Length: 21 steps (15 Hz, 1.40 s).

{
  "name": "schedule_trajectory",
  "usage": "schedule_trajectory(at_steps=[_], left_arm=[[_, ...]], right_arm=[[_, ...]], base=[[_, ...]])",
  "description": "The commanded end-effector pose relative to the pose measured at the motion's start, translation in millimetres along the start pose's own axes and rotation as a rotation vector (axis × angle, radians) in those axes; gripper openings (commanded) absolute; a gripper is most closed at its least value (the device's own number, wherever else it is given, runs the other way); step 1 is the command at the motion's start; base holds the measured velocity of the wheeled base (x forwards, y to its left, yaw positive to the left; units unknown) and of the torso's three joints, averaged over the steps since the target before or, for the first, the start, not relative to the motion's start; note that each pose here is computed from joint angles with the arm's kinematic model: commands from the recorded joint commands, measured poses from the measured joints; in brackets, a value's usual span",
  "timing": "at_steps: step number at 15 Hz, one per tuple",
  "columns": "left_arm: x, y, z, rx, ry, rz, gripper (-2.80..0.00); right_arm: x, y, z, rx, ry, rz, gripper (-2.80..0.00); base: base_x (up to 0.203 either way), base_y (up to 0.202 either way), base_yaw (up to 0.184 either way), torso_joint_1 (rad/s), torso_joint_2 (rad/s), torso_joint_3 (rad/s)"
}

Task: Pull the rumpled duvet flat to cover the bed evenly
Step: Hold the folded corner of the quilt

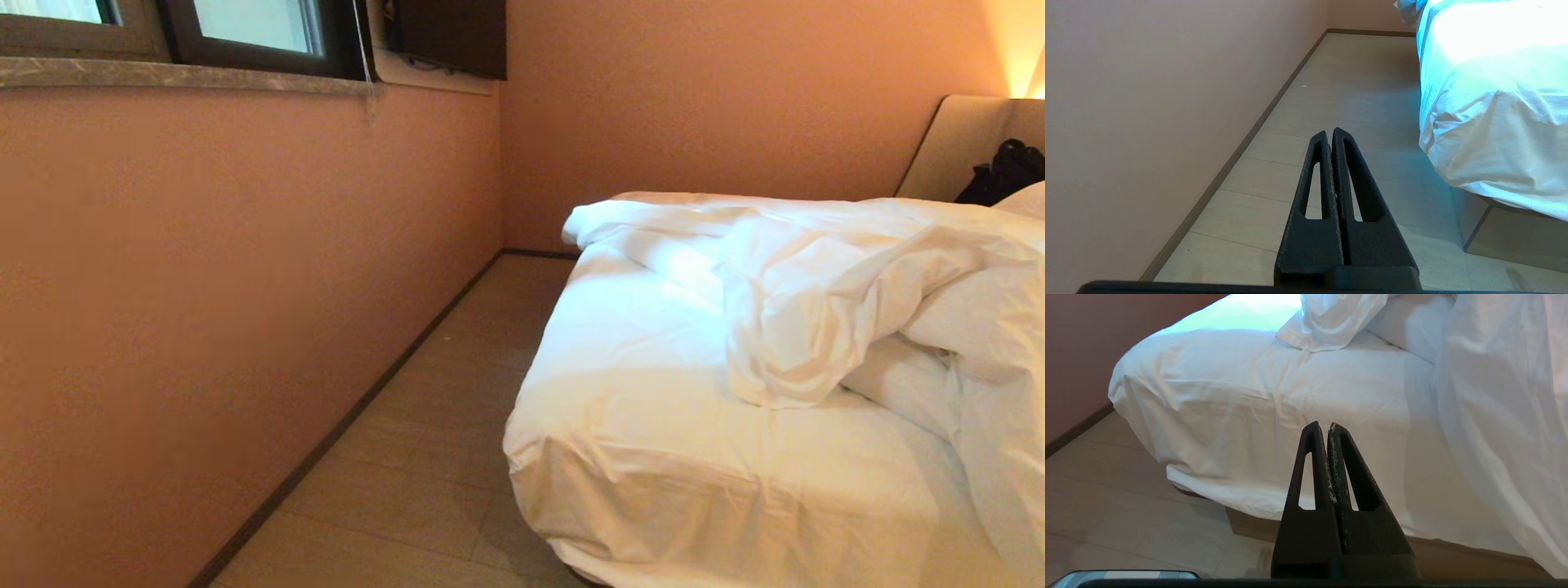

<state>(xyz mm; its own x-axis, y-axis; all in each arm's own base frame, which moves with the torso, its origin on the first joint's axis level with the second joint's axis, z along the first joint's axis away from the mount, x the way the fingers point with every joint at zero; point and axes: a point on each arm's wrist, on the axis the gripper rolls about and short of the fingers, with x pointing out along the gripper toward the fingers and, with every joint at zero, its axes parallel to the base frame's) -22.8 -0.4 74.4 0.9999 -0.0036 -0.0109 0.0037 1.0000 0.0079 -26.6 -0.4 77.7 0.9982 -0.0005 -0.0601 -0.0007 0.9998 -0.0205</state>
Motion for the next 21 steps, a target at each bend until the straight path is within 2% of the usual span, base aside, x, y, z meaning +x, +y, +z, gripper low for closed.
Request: schedule_trajectory(at_steps=[1, 7, 10, 12, 16, 19, 21], left_arm=[[0.0, 0.0, 0.0, 0.000, 0.000, 0.001, -2.80], [0.0, 0.0, 0.0, 0.000, 0.000, 0.001, -2.80], [0.0, 0.0, 0.0, 0.000, 0.000, 0.001, -2.80], [0.0, 0.0, 0.0, 0.000, 0.000, 0.001, -2.80], [0.0, 0.0, 0.0, 0.000, 0.000, 0.001, -2.80], [0.0, 0.0, 0.0, 0.000, 0.000, 0.001, -2.80], [0.0, 0.0, 0.0, 0.000, 0.000, 0.001, -2.80]], right_arm=[[-1.5, -0.3, 12.5, -0.007, 0.003, 0.000, -2.80], [11.0, -1.1, 72.5, -0.005, 0.049, 0.012, -2.80], [37.6, -1.4, 96.7, -0.018, 0.139, 0.013, -2.80], [56.6, -1.6, 112.0, -0.019, 0.128, 0.009, -2.80], [143.8, -2.3, 139.1, 0.017, 0.216, -0.021, -2.80], [219.1, -5.1, 172.5, 0.102, 0.206, -0.060, -2.80], [268.6, -7.8, 184.3, 0.132, 0.218, -0.078, -2.80]], base=[[0.000, 0.000, 0.000, 0.000, 0.00, 0.000], [0.000, 0.000, 0.000, 0.000, 0.00, 0.000], [0.000, 0.000, 0.000, 0.000, 0.00, 0.000], [0.000, 0.000, 0.000, 0.000, 0.00, 0.000], [0.000, 0.000, 0.000, 0.000, 0.00, 0.000], [0.000, 0.000, 0.000, 0.000, 0.00, 0.000], [0.000, 0.000, 0.000, 0.000, 0.00, 0.000]])
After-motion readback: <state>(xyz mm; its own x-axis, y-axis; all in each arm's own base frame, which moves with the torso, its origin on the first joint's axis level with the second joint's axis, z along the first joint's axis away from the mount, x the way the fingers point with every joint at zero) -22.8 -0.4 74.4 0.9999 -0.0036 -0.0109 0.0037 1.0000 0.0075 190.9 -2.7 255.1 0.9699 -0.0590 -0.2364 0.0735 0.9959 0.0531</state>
